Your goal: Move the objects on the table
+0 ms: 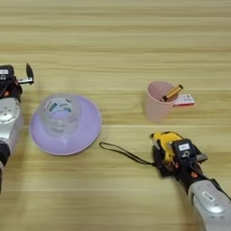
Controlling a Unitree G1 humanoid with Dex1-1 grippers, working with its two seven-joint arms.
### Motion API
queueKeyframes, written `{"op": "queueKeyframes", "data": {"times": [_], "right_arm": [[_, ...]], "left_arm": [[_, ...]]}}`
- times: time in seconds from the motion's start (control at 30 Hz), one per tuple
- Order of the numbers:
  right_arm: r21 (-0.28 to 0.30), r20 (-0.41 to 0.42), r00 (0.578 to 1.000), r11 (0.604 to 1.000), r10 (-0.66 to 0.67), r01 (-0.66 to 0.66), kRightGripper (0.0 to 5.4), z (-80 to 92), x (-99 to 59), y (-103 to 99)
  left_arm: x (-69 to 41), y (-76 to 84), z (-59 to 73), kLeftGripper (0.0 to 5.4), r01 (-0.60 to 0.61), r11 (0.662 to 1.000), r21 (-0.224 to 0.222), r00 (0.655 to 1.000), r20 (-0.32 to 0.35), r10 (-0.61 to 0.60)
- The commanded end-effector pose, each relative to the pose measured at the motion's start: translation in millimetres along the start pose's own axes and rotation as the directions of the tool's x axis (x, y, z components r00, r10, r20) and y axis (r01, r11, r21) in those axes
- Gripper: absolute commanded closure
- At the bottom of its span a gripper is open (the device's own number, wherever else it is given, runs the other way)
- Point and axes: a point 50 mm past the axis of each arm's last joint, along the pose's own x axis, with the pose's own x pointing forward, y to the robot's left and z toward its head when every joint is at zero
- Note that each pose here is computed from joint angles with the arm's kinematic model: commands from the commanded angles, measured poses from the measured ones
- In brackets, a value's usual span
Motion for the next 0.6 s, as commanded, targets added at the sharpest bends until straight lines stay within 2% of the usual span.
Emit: {"op": "queueKeyframes", "data": {"times": [0.03,0.27,0.6], "right_arm": [[0.019,0.063,0.998,1.0,-0.004,0.003,0.17,9.7,1.5,1.8],[0.032,0.164,0.986,0.999,-0.03,0.025,0.02,24.4,3.6,-0.8],[0.021,0.187,0.98,0.997,-0.072,0.07,0.02,28.8,12.1,-8.2]], "left_arm": [[0.0,-0.7,-1.8,0.0,0.001,1.0,0.011,1.0,-0.017,0.0],[0.0,-0.7,-2.2,0.0,0.002,1.0,0.013,1.0,-0.019,-0.002],[-0.4,-1.6,-2.6,0.0,0.005,1.0,0.012,1.0,-0.019,-0.005]]}}
